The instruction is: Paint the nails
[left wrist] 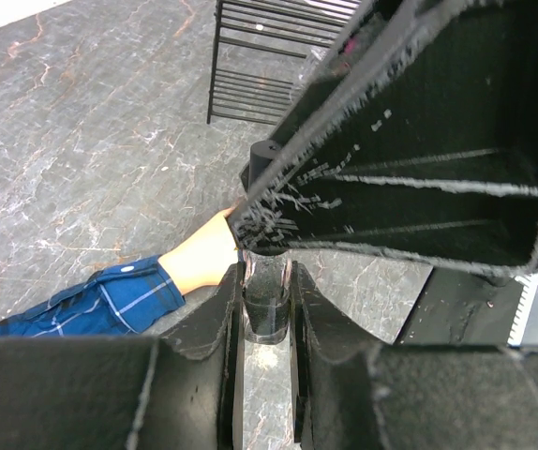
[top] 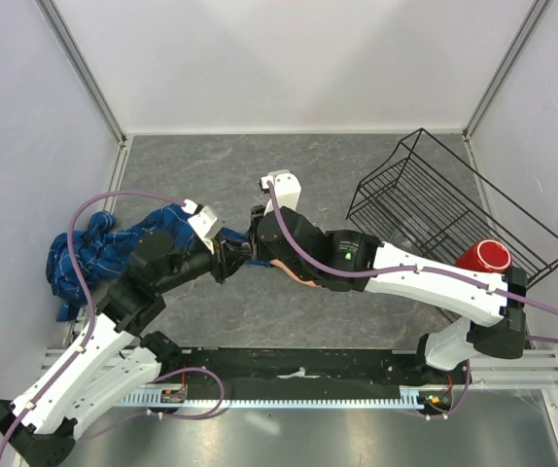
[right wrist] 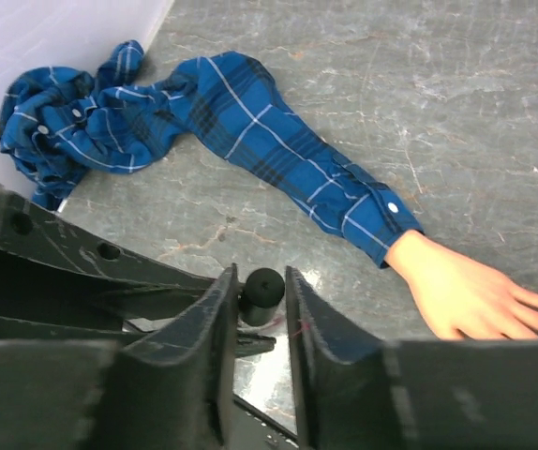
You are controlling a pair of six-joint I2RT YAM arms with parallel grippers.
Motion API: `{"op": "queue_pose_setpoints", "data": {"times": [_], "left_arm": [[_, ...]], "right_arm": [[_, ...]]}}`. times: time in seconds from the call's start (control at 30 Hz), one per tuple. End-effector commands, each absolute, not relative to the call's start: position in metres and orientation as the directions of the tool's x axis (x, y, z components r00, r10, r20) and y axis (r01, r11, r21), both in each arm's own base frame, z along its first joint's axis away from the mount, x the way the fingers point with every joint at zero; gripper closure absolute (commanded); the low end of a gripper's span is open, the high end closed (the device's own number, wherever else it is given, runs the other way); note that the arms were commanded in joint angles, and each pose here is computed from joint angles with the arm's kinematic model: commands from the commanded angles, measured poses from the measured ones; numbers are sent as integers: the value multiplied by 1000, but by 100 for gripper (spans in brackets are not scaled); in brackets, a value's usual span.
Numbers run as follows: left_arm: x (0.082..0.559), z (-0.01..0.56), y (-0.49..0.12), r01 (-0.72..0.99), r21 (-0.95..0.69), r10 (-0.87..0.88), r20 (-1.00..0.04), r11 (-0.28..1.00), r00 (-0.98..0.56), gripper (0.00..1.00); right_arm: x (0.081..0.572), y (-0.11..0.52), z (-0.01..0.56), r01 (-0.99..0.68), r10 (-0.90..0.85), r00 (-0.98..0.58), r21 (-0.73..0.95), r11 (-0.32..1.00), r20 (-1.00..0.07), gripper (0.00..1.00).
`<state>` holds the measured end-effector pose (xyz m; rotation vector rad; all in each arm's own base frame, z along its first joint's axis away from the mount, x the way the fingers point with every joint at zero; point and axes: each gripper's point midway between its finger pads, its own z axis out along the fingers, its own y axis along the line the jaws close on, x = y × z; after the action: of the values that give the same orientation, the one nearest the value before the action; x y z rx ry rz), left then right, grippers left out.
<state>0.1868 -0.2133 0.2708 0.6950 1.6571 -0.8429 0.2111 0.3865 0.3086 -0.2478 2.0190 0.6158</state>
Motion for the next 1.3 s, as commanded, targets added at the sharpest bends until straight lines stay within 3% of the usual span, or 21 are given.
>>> {"op": "queue_pose_setpoints", "data": {"times": [0.0, 0.1, 0.2, 0.3, 0.43, 0.47, 0.57, 0.63, 0.8, 1.0, 1.07, 1.1, 1.17, 1.2, 1.27], "left_arm": [[180, 284, -217, 838, -135, 4, -987, 529, -161, 98], [173, 289, -220, 859, -135, -9, -989, 494, -150, 98], [160, 296, -226, 896, -138, -21, -990, 422, -143, 98], [133, 307, -236, 952, -150, -38, -989, 267, -145, 98], [82, 330, -240, 980, -198, -56, -979, 8, -198, 98], [72, 338, -238, 975, -218, -70, -973, -39, -220, 98], [37, 355, -229, 956, -234, -77, -965, -176, -251, 98], [20, 367, -222, 947, -207, -94, -967, -244, -235, 98], [8, 385, -214, 940, -231, -133, -954, -250, -270, 98], [22, 399, -213, 974, -178, -168, -965, -140, -201, 98], [39, 400, -214, 985, -168, -173, -970, -39, -172, 98], [45, 401, -213, 988, -154, -180, -972, 1, -151, 98], [69, 399, -211, 980, -142, -178, -977, 137, -116, 98], [77, 398, -210, 974, -138, -178, -978, 180, -106, 98], [94, 393, -208, 955, -130, -165, -982, 267, -88, 98]], "right_arm": [[211, 391, 326, -436, 123, -482, 359, 825, -868, 78], [206, 386, 326, -465, 107, -478, 355, 811, -872, 100], [193, 380, 319, -541, 49, -471, 332, 773, -881, 100], [186, 367, 318, -641, -13, -408, 276, 716, -913, 100], [137, 378, 335, -885, -72, -334, 287, 366, -940, 100], [106, 381, 339, -934, -103, -322, 298, 194, -941, 100], [68, 377, 348, -961, -119, -269, 274, -30, -956, 100], [57, 376, 346, -957, -130, -254, 268, -109, -958, 100], [38, 377, 350, -934, -138, -236, 264, -241, -962, 100], [52, 377, 359, -951, -115, -209, 229, -206, -971, 99], [63, 378, 354, -963, -143, -214, 234, -135, -966, 91], [70, 377, 361, -971, -133, -204, 217, -97, -970, 69], [95, 375, 356, -972, -149, -233, 225, 68, -961, 57], [103, 374, 364, -966, -133, -247, 232, 118, -960, 42], [124, 369, 359, -938, -146, -277, 234, 256, -950, 26]]}}
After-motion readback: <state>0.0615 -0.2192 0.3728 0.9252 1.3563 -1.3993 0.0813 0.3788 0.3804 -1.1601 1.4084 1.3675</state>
